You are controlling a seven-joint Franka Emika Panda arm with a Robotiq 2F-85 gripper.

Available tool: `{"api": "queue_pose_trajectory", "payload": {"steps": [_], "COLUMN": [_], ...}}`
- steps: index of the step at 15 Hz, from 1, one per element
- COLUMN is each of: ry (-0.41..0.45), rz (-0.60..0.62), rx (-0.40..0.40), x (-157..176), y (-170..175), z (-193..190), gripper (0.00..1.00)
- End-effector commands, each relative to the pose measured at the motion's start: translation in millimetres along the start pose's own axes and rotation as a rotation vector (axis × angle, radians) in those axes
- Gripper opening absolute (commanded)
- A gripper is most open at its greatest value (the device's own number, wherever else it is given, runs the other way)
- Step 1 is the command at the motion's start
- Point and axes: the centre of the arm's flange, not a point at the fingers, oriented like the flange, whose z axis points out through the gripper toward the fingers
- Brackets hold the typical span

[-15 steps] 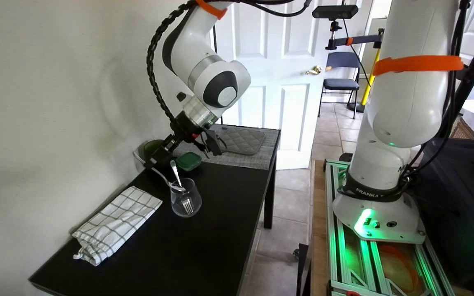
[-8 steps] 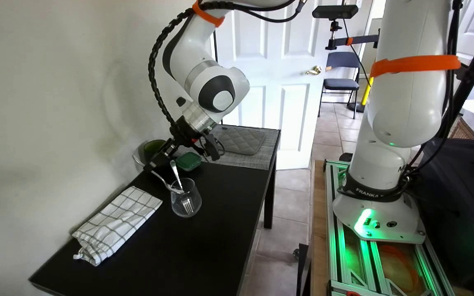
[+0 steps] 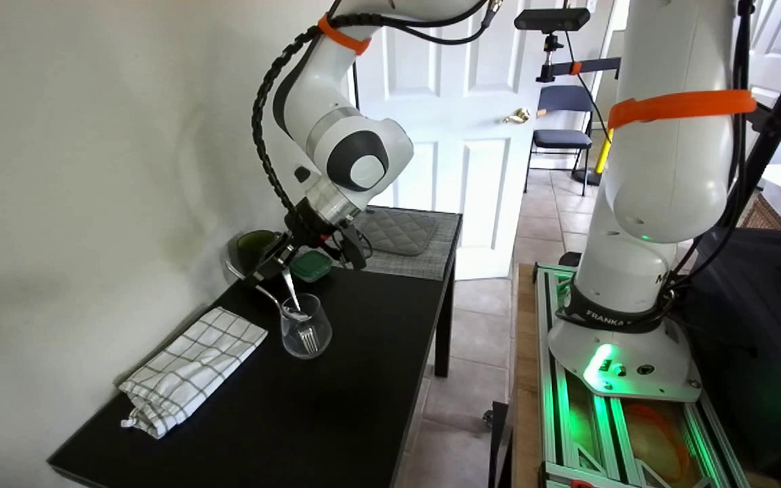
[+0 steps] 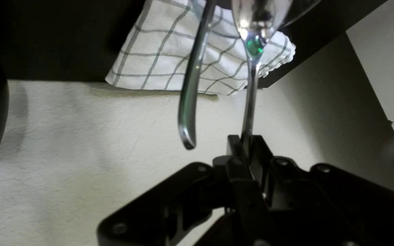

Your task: Lift the folk and spoon from the table and put them in the glass cup

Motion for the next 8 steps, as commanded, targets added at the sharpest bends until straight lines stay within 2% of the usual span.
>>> {"api": "queue_pose_trajectory", "payload": {"steps": [1,8], "ry": [0.008,-0.011], "rz": [-0.009,-0.030], "rx": [-0.014,-0.009], "x": [-12.8,-18.8], "y": [-0.9,-3.2], "z": [4.9,2.6], "gripper": [0.03,0.03]}}
